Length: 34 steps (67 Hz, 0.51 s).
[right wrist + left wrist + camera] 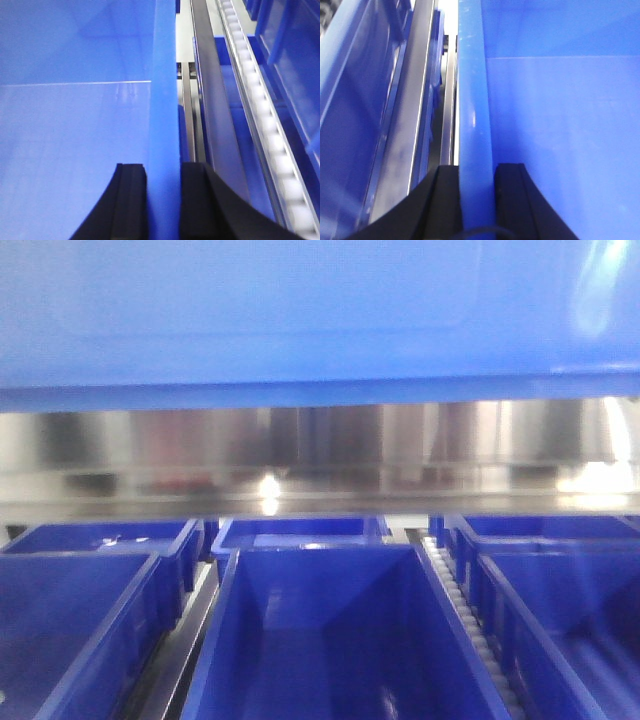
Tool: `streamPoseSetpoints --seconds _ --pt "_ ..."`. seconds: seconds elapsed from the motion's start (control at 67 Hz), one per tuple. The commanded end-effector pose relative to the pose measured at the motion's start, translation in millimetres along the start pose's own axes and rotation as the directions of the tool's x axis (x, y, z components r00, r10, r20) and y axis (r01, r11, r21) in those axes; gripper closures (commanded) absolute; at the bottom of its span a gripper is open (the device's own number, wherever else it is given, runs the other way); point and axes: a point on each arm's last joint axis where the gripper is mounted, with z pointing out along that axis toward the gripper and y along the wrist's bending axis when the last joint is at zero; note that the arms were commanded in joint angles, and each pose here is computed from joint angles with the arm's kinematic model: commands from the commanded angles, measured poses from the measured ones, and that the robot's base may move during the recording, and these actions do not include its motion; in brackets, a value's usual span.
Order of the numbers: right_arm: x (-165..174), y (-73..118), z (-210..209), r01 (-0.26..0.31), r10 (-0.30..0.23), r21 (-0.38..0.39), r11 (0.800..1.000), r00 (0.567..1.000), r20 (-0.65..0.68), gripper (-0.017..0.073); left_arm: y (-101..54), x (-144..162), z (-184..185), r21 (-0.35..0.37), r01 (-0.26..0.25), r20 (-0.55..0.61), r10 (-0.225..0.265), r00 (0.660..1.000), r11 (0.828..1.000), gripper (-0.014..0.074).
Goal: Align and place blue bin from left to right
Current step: 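Back the base away from the rack while holding the bin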
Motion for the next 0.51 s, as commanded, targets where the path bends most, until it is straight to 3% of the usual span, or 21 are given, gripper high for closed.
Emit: streamPoseSetpoints --seconds 0.0,0.492 --pt "-12.1 4.3 -10.0 0.018 -0.007 -0.086 0.996 0.992 0.122 0.0638 -5.9 -6.4 -9.2 0.094 0.012 0.07 -0.019 0.997 0.996 0.0704" --pt "-12.1 4.3 -10.0 0.018 -0.007 -0.086 0.996 0.992 0.122 0.0638 -5.9 -6.4 -9.2 0.094 0.012 0.07 -0.019 0.997 0.996 0.0704"
